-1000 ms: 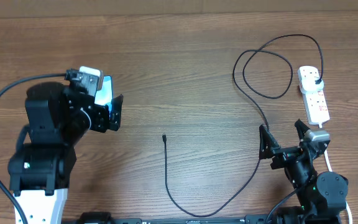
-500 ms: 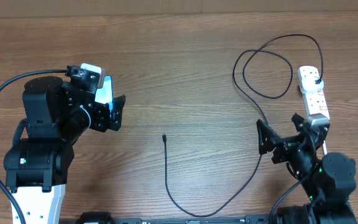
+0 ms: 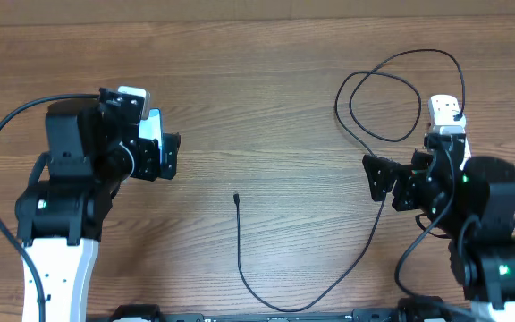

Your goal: Plug charger to phone and switch on socket

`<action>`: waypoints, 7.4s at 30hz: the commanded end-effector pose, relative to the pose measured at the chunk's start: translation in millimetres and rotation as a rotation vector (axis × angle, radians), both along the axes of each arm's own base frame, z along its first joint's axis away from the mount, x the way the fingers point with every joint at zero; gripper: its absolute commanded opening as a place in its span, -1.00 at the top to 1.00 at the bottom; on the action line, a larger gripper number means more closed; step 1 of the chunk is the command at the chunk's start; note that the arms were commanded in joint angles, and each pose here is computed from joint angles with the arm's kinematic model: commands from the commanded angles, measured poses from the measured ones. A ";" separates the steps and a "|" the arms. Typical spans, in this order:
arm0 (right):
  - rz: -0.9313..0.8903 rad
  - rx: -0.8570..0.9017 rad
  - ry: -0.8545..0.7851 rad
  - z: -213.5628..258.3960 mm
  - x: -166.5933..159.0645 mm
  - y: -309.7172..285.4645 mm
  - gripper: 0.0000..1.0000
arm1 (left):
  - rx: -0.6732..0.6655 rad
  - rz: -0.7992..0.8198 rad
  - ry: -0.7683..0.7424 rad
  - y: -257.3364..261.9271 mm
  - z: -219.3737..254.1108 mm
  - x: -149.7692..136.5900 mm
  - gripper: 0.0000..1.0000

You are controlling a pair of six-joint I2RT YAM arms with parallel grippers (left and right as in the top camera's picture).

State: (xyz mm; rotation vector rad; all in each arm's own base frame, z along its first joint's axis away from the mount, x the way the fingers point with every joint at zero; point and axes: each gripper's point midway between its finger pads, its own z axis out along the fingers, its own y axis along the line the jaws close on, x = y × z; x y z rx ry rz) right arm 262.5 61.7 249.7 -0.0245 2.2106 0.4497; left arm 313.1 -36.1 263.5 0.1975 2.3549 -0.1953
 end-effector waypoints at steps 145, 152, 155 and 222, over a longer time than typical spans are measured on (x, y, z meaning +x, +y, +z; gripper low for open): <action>0.068 0.048 0.296 3.6 31.1 16.8 -1.00 | 0.079 0.311 0.727 73.9 -276.1 105.6 -0.86; 0.068 0.048 0.296 3.6 31.1 16.8 -1.00 | 0.064 0.326 0.733 72.5 -276.2 104.7 -0.75; 0.068 0.048 0.295 3.7 31.1 16.8 -0.99 | 0.052 0.350 0.736 72.2 -276.2 104.5 -0.72; 0.068 0.048 0.300 3.0 30.2 16.8 -1.00 | -0.039 0.475 0.892 14.6 -275.3 73.8 -0.48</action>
